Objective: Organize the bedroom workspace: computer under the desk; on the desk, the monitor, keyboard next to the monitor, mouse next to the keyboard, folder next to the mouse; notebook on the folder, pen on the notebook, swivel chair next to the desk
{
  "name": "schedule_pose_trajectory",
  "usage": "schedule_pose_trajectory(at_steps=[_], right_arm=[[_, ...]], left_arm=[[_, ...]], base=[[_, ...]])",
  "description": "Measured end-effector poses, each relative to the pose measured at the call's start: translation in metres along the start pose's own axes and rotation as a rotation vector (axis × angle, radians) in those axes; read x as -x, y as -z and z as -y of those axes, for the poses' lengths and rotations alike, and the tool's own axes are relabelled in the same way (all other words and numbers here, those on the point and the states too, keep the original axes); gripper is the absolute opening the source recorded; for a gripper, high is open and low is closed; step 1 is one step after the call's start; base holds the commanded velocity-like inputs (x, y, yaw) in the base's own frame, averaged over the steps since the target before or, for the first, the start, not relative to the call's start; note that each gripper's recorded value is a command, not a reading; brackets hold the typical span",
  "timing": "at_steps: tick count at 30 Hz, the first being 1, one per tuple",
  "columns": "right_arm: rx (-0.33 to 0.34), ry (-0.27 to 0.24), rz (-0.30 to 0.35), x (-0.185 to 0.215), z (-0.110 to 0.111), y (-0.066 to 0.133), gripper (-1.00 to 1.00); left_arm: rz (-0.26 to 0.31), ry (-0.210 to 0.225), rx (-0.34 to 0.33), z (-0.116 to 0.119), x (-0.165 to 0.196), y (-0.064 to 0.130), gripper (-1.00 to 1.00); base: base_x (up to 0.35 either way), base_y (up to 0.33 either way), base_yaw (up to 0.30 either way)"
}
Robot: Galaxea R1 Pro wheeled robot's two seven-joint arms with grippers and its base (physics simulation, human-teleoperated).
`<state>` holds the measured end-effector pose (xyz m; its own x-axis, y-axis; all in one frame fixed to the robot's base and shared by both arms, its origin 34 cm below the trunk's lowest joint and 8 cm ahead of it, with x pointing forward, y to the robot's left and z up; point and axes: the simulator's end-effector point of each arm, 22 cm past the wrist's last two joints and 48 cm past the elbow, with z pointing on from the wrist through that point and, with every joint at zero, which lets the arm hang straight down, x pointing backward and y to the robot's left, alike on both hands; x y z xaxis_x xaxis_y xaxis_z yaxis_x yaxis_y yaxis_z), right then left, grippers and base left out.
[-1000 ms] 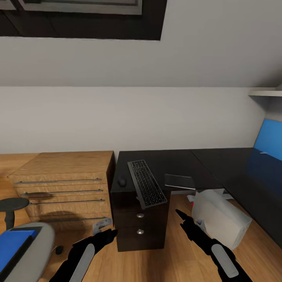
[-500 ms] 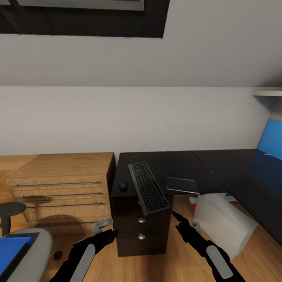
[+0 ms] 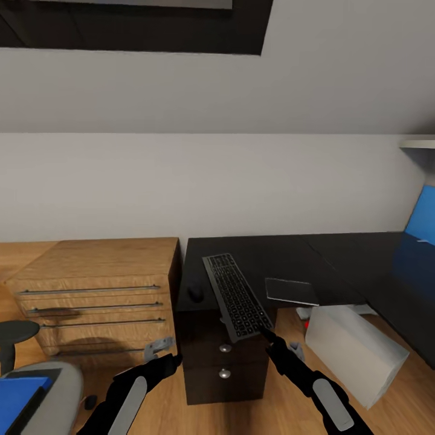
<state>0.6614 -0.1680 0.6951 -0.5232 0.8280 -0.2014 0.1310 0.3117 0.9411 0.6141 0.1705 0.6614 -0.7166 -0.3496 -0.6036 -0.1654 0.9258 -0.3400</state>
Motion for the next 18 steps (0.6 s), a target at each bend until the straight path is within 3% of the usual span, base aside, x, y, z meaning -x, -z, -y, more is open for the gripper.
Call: schedule_pose_trajectory(at_steps=[9,18], right_arm=[[0.012,0.004,0.001,0.000,-0.003,0.000,1.00],[0.017,0.006,0.003,0.002,-0.012,0.001,1.00]], left_arm=[[-0.034,-0.011,0.011,-0.003,-0.015,-0.005,1.00],[-0.043,-0.021,0.012,0.001,-0.015,-0.002,1.00]], base=[[0.128,0.068,0.000],[0.028,0.012,0.000]])
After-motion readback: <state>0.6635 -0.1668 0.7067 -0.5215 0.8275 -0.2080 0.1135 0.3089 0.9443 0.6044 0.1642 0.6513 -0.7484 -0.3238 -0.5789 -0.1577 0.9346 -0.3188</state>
